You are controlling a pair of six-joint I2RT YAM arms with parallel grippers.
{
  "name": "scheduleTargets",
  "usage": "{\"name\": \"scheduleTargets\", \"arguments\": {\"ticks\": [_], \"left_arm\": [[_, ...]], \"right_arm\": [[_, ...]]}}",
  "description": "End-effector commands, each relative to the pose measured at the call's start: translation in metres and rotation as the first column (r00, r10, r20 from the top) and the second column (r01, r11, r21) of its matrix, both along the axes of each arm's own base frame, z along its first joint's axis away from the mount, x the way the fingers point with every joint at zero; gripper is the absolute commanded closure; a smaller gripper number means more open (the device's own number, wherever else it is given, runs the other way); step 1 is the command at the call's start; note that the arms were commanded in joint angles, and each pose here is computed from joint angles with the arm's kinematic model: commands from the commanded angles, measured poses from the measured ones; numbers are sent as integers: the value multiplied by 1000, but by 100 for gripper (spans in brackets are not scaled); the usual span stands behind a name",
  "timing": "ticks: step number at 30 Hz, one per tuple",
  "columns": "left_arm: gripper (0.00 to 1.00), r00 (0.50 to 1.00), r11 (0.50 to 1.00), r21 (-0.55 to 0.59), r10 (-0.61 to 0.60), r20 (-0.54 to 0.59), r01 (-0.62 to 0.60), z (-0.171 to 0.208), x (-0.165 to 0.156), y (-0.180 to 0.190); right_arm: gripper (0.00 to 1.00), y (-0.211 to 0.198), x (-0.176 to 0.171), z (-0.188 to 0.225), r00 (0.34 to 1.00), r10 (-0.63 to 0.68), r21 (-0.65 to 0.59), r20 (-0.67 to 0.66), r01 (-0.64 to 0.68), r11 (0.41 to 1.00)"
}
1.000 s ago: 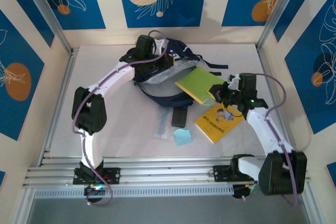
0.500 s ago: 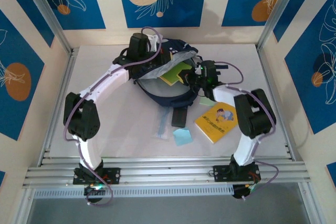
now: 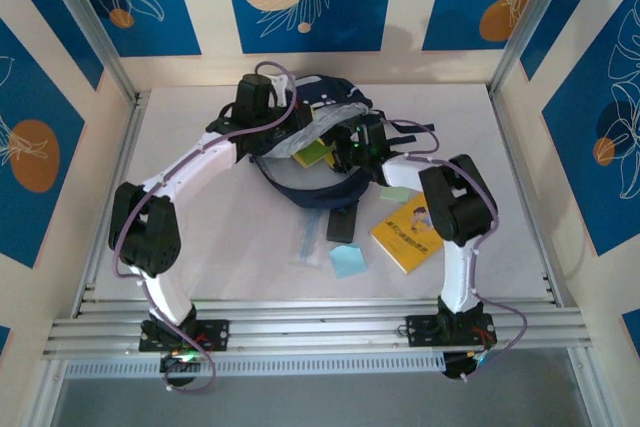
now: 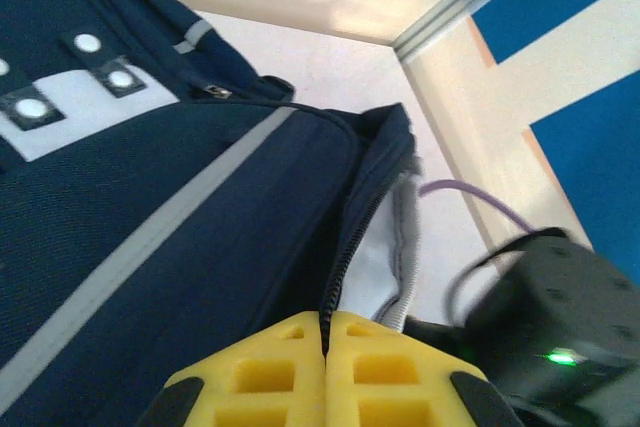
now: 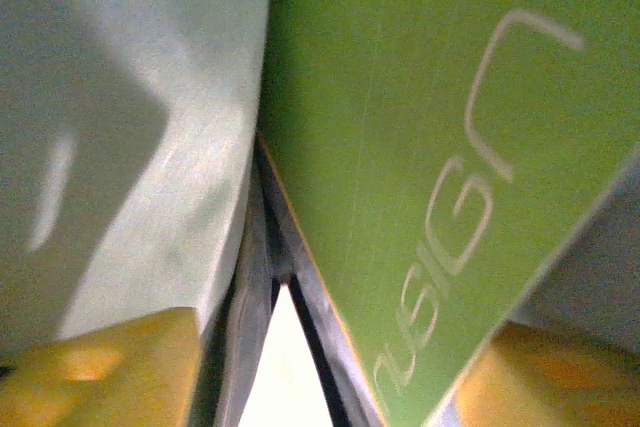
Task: Pack the student bag
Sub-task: Place the book in the student bag, then close the student bag at the top-center of the table.
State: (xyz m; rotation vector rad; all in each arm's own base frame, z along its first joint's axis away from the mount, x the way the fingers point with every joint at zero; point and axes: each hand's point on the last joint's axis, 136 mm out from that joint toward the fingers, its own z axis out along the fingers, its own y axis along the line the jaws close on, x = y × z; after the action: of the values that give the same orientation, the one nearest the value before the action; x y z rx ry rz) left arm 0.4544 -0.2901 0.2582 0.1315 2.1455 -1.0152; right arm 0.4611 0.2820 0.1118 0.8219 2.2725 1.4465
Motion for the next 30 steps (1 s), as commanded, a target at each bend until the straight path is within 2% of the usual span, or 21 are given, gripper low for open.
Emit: {"name": "scheduleTargets", "arguments": {"ticks": [1,7,10,14,17,18,19,20,22,23,25,30], "left_arm": [[100,986,994,-21,109,123,-107,35,18,35],[100,979,987,31,152,134,-158,27,22,61],[100,977,984,49,163,139,-171,27,19,72],[100,973,976,102,174,152,-190,19,10,83],[100,987,990,81,110,114,-120,14,-4,74],[92,992,994,69,82,91,-89,11,-10,68],[79,996,997,59,50,68,-54,6,-18,61],[66,998,998,58,22,54,-25,3,-27,52],[47,999,997,71,-15,49,12,-4,-45,35],[40,998,996,78,-40,50,36,-8,-56,25],[36,996,995,78,-70,51,66,-15,-74,6],[39,983,984,11,-177,53,177,-28,-108,-55]], "right_arm": [[25,-19,-36,26,998,67,-42,5,-67,997],[21,-59,-100,27,980,193,-145,-49,-198,969],[20,-94,-136,14,965,212,-259,-154,-246,934],[17,-149,-173,-6,952,126,-432,-278,-242,869],[9,-188,-197,-16,939,35,-556,-342,-232,798],[6,-197,-204,-18,935,12,-577,-354,-228,784],[2,-205,-210,-20,931,-14,-593,-365,-221,775],[0,-212,-217,-22,925,-43,-601,-377,-209,772],[0,-224,-229,-28,909,-101,-602,-404,-181,778],[0,-229,-235,-32,899,-130,-598,-419,-165,784],[0,-237,-244,-41,882,-173,-600,-439,-144,787],[0,-242,-254,-61,858,-218,-575,-466,-106,811]]}}
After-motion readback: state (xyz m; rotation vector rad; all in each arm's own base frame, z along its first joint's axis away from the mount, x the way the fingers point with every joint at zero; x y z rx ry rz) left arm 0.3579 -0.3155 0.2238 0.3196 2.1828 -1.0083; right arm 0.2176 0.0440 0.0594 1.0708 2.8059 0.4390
